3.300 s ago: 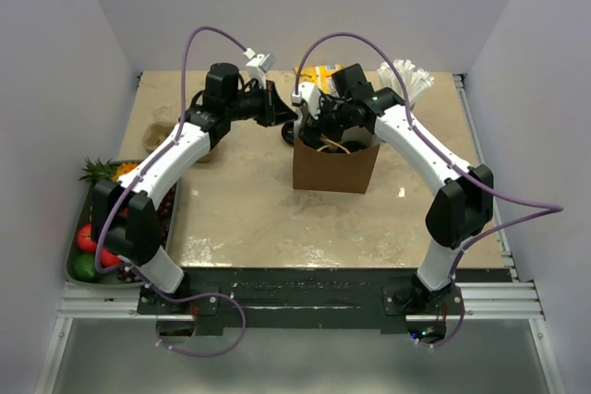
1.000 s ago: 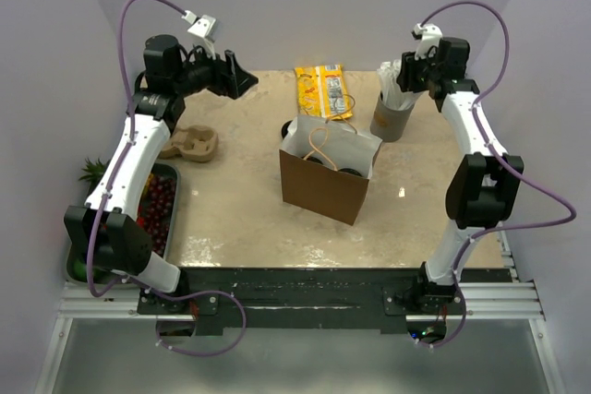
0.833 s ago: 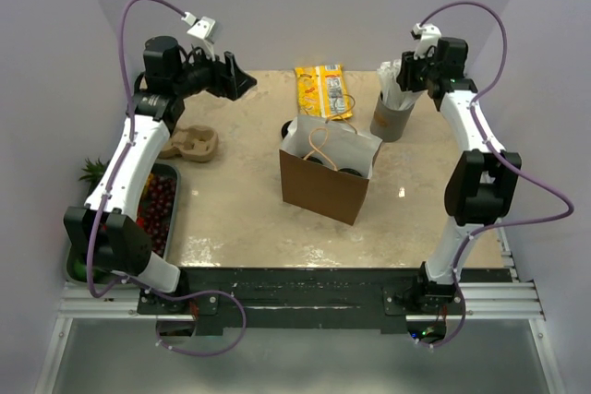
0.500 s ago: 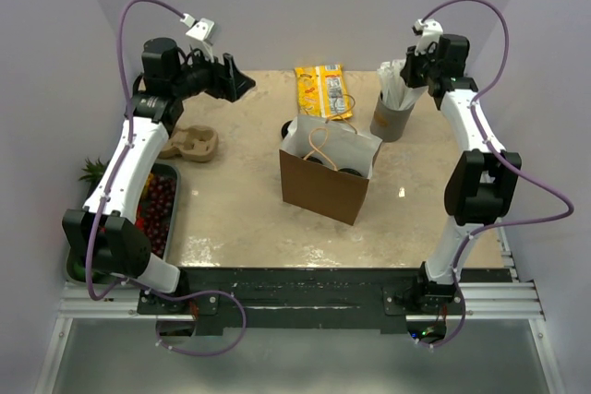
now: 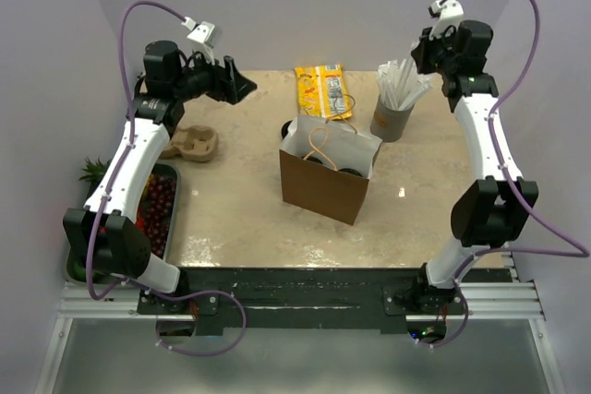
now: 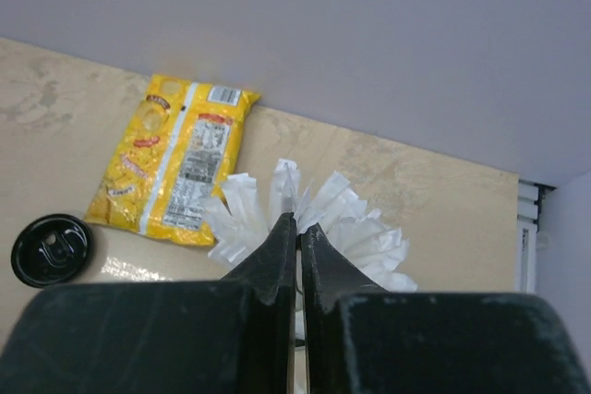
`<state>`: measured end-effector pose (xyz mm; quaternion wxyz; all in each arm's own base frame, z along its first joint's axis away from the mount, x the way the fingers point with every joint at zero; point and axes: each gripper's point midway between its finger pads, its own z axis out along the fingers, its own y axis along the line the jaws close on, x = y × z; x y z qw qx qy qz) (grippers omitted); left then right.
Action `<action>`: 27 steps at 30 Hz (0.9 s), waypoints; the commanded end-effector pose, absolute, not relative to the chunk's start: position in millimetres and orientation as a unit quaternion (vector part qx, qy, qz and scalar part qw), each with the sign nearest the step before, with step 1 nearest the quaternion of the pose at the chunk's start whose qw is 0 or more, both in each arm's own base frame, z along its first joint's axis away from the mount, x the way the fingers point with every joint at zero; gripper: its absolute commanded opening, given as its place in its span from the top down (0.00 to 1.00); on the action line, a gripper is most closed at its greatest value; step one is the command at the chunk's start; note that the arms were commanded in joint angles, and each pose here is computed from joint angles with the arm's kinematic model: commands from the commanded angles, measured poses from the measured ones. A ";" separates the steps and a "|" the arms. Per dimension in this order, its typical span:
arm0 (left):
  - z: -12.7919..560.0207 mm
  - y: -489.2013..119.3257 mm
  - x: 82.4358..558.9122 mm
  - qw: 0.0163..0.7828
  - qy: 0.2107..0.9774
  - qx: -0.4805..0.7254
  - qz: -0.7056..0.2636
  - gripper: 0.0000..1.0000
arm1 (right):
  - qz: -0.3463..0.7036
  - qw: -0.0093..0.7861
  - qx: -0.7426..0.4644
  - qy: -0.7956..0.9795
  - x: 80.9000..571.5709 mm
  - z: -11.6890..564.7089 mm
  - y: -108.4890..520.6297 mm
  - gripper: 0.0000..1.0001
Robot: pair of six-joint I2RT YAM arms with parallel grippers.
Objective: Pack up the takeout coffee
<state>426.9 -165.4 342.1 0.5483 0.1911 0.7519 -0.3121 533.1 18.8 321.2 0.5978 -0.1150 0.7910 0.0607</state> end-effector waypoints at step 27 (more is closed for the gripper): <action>422.7 -308.9 367.5 0.544 0.551 0.413 -0.480 0.25 | 0.080 0.735 -0.162 0.653 419.3 504.5 45.1 1.00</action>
